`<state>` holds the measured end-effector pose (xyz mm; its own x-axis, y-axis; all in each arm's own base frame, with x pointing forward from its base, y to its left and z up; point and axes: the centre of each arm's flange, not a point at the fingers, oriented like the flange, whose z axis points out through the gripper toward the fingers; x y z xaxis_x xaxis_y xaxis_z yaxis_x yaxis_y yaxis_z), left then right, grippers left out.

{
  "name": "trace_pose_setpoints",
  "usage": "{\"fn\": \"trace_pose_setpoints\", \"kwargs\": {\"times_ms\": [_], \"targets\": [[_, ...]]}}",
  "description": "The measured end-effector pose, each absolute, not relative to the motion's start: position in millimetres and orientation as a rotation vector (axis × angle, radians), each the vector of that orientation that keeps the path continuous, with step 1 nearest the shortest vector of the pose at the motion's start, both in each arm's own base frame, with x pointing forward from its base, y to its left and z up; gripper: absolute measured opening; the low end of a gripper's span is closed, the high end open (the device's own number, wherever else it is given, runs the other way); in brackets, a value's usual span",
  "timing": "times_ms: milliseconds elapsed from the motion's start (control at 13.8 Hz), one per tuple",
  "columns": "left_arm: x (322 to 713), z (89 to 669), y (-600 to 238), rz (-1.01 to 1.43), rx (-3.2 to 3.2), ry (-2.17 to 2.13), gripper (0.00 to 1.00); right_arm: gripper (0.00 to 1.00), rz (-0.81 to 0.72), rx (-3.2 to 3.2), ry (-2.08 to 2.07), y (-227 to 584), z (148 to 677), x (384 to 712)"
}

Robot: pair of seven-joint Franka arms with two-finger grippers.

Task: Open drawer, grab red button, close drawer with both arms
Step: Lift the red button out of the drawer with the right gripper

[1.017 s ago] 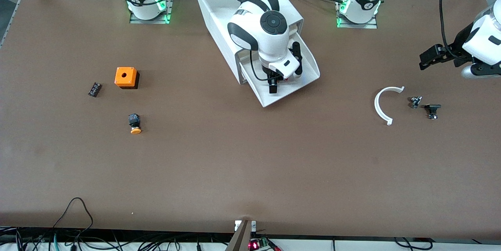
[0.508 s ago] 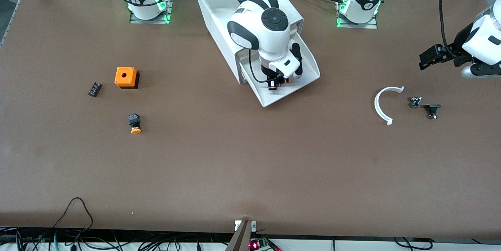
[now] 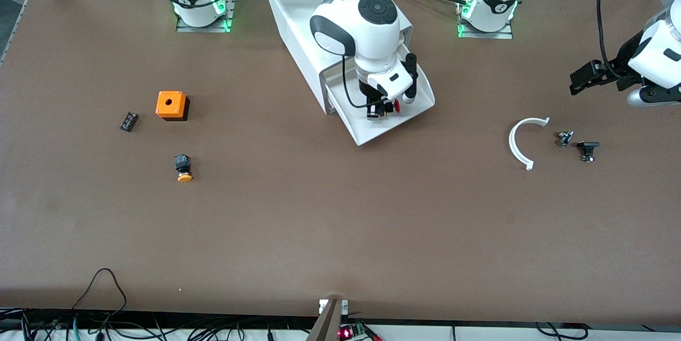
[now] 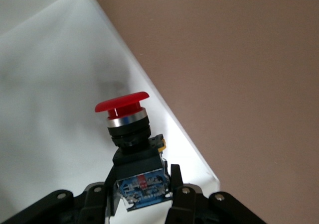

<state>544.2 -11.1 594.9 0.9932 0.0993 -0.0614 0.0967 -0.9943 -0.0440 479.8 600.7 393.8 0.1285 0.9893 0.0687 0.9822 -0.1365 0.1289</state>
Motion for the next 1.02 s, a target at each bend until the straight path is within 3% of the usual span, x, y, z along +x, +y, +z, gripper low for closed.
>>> {"fn": "trace_pose_setpoints", "kwargs": {"times_ms": [291, 436, 799, 1017], "targets": [[544.9, 593.3, -10.5, 0.104, -3.095, -0.157, 1.0, 0.42, 0.394, 2.515, 1.682, 531.9, 506.0, 538.1], [546.4, 590.0, -10.2, 0.114, -3.095, -0.158, 1.0, 0.42, 0.369, 2.638, 1.44, 480.1, 528.3, 566.3], [552.3, 576.4, -18.0, 0.152, -3.095, -0.135, 1.0, 0.42, 0.049, 2.947, 0.747, 328.8, 451.6, 646.1], [560.0, 559.5, -19.3, 0.197, -3.111, -0.144, 1.0, 0.42, -0.088, 2.93, 0.532, 266.0, 412.5, 663.5]]}}
